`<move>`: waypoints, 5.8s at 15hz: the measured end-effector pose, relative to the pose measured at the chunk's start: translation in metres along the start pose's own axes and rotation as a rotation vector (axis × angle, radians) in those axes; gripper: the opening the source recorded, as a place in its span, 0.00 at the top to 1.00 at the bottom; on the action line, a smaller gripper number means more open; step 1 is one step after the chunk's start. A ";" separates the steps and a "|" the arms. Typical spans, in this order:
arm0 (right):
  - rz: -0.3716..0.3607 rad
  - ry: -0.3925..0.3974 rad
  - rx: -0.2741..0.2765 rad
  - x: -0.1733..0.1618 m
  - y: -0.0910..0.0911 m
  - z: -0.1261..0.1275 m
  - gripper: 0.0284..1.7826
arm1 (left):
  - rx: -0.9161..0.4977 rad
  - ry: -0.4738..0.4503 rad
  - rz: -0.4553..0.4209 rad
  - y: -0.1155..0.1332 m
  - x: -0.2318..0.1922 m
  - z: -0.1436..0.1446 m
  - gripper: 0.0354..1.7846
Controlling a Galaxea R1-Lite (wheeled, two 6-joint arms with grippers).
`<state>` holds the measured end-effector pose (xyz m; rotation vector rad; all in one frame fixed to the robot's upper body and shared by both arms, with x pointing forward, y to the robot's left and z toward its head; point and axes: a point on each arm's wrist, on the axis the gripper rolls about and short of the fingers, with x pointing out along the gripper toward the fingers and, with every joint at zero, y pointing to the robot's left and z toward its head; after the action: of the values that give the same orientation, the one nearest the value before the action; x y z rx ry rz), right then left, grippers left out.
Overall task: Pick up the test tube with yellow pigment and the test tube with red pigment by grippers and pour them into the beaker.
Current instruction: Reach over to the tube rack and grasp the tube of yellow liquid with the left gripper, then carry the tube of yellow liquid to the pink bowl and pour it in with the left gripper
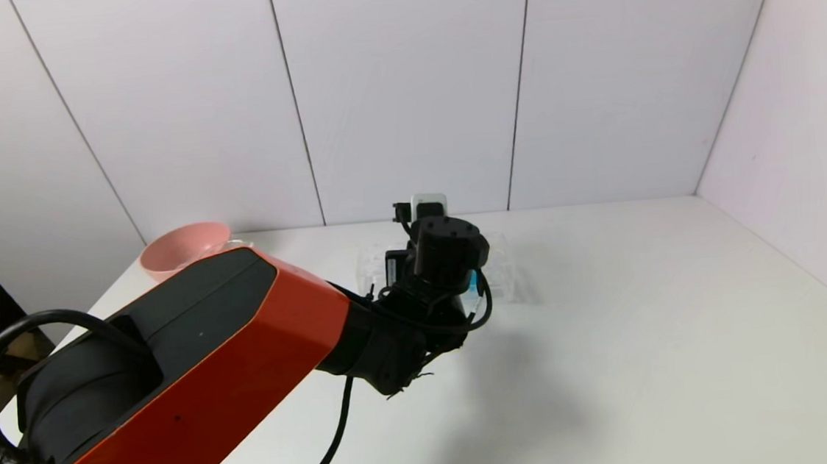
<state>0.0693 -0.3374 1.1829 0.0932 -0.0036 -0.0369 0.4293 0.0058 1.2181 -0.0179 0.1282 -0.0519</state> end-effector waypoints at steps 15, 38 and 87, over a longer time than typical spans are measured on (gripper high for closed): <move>0.000 0.000 0.000 0.000 0.000 0.000 0.04 | -0.014 -0.111 -0.028 0.005 -0.016 0.055 0.78; 0.000 0.000 0.000 0.000 0.000 0.000 0.04 | 0.037 -0.036 -0.379 0.313 -0.119 0.094 0.78; 0.000 0.000 0.000 0.000 0.000 0.000 0.04 | 0.957 0.784 -0.221 0.319 0.015 0.146 0.78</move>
<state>0.0693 -0.3374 1.1830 0.0928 -0.0040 -0.0365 0.4791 0.3253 1.3541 0.9541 0.8733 -0.3368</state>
